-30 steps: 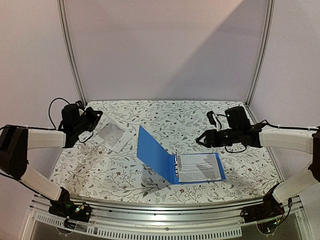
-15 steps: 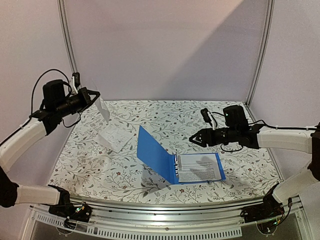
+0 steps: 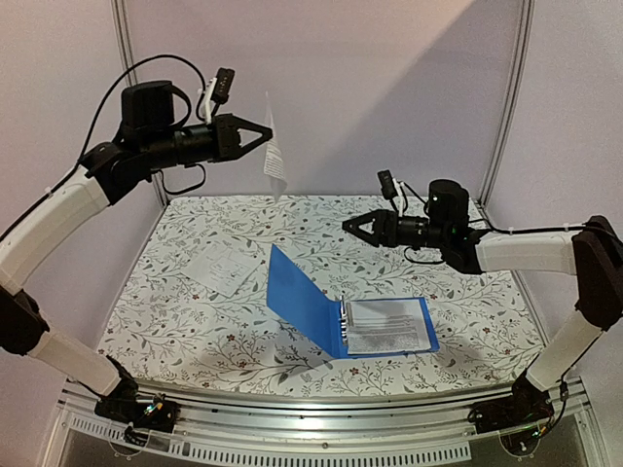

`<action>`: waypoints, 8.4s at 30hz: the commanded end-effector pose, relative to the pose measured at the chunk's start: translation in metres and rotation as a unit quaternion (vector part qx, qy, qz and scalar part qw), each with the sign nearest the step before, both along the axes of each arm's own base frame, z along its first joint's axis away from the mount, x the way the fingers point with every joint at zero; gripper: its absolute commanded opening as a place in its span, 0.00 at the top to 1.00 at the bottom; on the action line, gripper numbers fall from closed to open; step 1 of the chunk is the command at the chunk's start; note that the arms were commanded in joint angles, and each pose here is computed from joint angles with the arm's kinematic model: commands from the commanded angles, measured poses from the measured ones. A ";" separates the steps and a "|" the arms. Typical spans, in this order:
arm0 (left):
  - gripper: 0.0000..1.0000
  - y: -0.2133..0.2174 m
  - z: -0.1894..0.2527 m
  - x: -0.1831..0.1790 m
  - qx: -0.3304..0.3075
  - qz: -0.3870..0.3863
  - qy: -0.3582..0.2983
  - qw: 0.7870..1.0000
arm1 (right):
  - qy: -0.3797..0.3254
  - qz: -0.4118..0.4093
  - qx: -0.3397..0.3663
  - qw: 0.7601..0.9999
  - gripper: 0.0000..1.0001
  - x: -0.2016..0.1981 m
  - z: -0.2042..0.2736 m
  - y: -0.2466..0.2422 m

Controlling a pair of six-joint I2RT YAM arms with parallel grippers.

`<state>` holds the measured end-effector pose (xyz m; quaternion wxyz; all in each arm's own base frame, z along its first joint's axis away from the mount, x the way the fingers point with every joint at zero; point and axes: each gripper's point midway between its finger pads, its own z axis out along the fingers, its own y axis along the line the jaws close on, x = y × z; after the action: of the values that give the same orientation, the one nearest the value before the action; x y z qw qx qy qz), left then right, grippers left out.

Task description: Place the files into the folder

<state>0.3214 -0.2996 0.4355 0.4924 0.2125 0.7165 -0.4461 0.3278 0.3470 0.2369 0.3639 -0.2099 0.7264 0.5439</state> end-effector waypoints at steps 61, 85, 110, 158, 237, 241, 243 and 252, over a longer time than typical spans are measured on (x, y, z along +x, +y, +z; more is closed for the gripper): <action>1.00 0.012 -0.082 0.018 -0.065 0.101 0.140 0.983 | -0.042 0.156 0.367 0.916 0.05 -0.054 0.159 -0.044; 1.00 -0.037 -0.029 -0.011 -0.127 -0.040 0.111 0.985 | 0.032 0.118 0.335 0.934 0.05 -0.012 0.097 -0.024; 1.00 -0.069 -0.081 -0.013 -0.045 -0.026 0.149 0.988 | -0.002 0.153 0.350 0.924 0.16 -0.037 0.125 -0.026; 0.35 0.140 -0.254 0.153 0.230 0.327 0.180 0.899 | 0.251 -0.021 -0.078 0.965 1.00 -0.076 -0.062 -0.097; 0.36 0.153 -0.251 0.147 0.195 0.318 0.195 0.907 | 0.373 -0.092 -0.194 0.903 0.77 -0.077 -0.192 -0.119; 0.36 0.154 -0.248 0.147 0.192 0.320 0.194 0.907 | 0.365 -0.108 -0.223 0.898 0.70 -0.075 -0.193 -0.127; 0.36 0.155 -0.248 0.147 0.192 0.321 0.194 0.907 | 0.362 -0.115 -0.237 0.894 0.66 -0.074 -0.193 -0.131; 0.35 0.156 -0.246 0.147 0.193 0.325 0.191 0.906 | 0.345 -0.147 -0.308 0.874 0.55 -0.073 -0.195 -0.148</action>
<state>0.4694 -0.1502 0.1900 0.4107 -0.0231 0.8992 -0.1489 0.2538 0.2108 0.0378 0.0683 0.0101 0.9449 0.3200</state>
